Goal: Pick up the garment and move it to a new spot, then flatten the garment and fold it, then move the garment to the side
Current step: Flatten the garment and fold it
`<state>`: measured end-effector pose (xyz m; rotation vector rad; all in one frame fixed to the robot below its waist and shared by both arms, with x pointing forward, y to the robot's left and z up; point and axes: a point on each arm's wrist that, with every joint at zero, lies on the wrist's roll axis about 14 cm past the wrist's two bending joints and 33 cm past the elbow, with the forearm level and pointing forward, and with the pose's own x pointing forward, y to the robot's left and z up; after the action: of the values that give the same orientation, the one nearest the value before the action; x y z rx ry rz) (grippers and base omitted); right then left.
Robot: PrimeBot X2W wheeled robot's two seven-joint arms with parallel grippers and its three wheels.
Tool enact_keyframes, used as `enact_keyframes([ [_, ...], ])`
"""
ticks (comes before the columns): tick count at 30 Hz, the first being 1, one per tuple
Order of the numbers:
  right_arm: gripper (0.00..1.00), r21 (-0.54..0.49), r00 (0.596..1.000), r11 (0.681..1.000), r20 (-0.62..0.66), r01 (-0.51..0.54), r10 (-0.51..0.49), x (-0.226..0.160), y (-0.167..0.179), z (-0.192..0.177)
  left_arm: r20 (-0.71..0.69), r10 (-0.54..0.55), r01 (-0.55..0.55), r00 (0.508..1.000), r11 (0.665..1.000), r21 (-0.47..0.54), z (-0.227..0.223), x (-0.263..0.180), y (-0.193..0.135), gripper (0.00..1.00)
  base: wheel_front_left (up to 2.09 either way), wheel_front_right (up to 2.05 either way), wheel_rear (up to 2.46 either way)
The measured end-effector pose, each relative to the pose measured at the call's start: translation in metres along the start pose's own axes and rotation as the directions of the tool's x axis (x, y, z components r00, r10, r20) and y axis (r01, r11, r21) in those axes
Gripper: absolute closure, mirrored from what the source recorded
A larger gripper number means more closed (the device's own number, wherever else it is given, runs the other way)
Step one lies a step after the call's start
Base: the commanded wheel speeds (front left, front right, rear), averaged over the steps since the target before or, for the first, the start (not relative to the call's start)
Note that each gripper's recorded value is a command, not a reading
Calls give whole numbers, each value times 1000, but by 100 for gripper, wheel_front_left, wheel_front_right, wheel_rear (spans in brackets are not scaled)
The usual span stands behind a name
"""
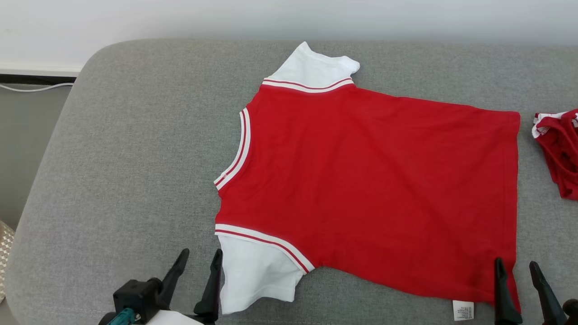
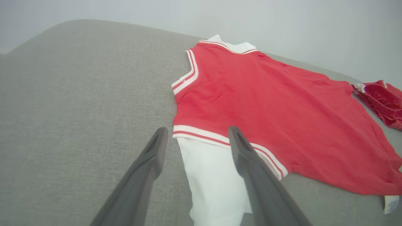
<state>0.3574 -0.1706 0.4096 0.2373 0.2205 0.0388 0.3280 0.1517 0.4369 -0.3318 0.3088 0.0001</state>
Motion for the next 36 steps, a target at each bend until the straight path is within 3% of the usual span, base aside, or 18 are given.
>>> enact_keyframes([
  [10,0,-18,991,1000,136,-10,12,1,4,43,129,-46,21,991,982,190,42,9,-2,0,0,0,0],
  [15,0,-9,989,1000,151,8,-6,-10,-1,47,133,-65,34,989,975,220,43,9,-11,0,0,0,0],
  [24,0,43,994,996,68,84,-87,-36,-22,18,35,-53,45,998,980,192,17,8,-14,0,0,0,0],
  [36,0,87,993,989,-23,121,-120,-32,-30,-9,-141,-33,47,990,994,103,-31,3,-13,0,0,0,0],
])
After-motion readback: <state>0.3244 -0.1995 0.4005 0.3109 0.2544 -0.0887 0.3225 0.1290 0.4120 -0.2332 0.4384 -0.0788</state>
